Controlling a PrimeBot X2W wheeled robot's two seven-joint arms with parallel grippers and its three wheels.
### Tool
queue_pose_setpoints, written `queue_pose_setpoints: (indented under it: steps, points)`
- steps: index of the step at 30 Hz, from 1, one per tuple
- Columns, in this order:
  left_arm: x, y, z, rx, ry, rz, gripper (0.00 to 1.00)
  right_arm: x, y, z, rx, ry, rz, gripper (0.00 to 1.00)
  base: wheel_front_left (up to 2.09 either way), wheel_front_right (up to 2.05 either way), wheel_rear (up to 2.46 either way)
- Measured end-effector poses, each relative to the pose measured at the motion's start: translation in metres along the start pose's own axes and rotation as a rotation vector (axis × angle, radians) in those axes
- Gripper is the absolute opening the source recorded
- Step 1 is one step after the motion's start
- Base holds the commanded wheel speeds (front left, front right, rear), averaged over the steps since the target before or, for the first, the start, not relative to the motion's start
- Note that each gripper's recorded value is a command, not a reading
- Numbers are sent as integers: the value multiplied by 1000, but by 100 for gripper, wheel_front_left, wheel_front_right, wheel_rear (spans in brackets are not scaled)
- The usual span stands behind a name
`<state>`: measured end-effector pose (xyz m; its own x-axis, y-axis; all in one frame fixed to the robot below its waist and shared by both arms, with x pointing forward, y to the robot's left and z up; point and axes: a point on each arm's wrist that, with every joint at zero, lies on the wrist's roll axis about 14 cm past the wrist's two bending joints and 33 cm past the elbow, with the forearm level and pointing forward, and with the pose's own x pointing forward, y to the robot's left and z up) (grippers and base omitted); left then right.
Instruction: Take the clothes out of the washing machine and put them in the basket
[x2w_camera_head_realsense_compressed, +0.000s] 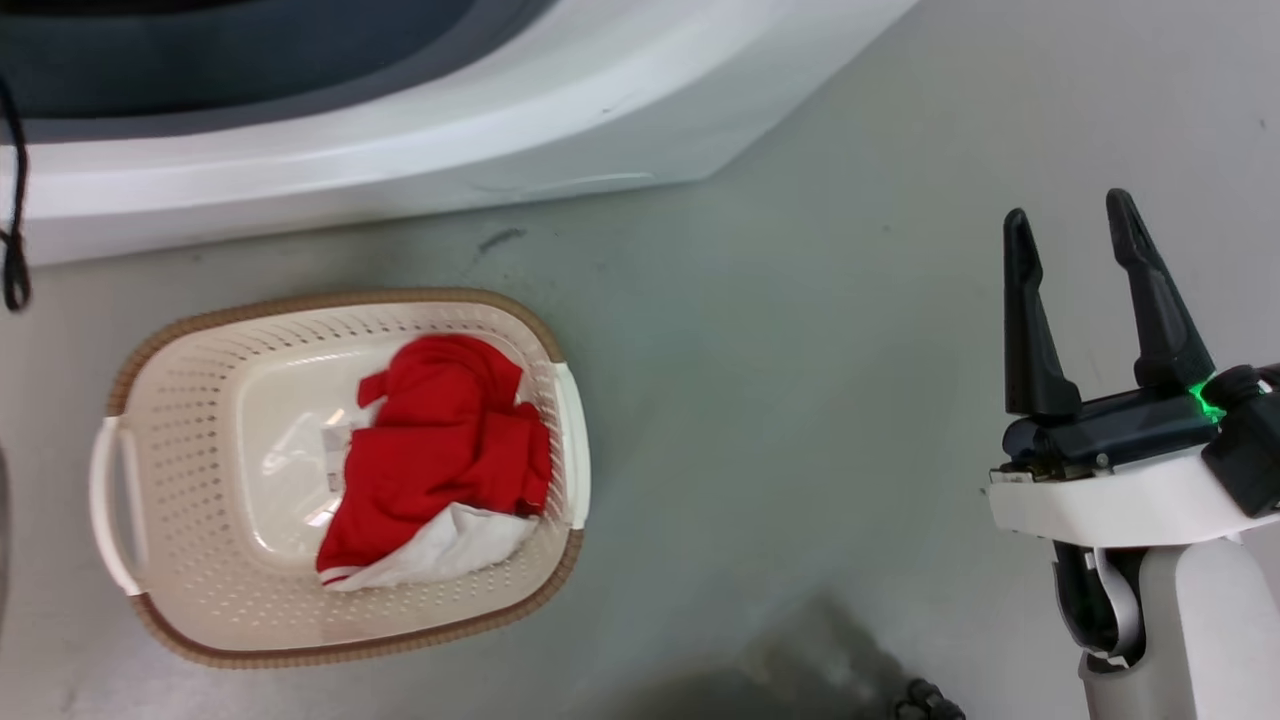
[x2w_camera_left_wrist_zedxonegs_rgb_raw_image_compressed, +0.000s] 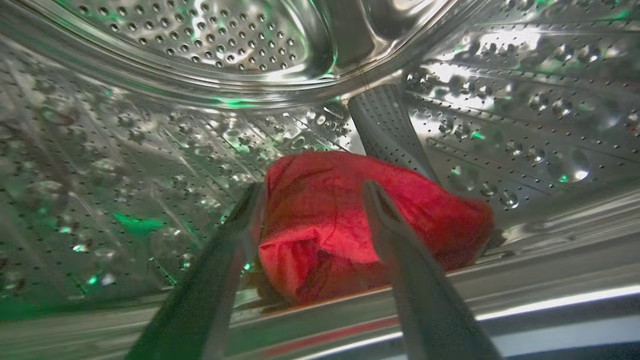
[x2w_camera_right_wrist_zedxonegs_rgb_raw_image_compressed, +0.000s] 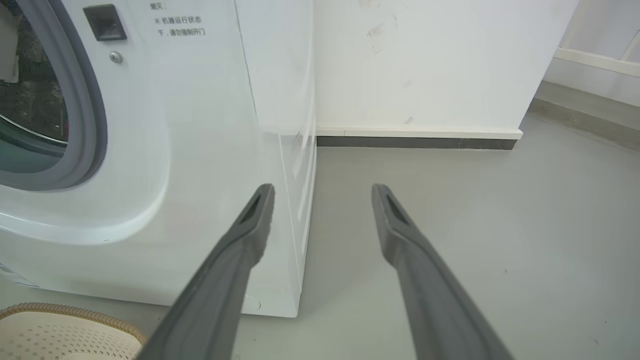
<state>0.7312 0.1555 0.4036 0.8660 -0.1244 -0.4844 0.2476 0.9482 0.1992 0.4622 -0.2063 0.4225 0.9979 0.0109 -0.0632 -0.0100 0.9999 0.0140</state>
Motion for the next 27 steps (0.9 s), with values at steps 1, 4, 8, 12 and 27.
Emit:
queue_pose_setpoints:
  steps: [1, 4, 8, 12, 27]
  points:
    - [6, 0, -3, -6, 33, -2, 100, 0, -2, -3, -2, 8, -4, 100, 0, 0, 0]
    - [21, 5, -9, -6, 123, 3, 100, -1, -7, -14, 2, 37, -19, 100, 0, 0, 0]
    - [38, 7, -16, -13, 237, 1, 100, 1, -14, -27, 3, 65, -38, 100, 0, 0, 0]
    - [50, -5, -41, -10, 367, -24, 100, 1, -18, -36, 10, 87, -51, 100, 0, 0, 0]
    - [71, -17, -101, 31, 497, -58, 100, 3, -28, -52, 11, 120, -75, 100, 0, 0, 0]
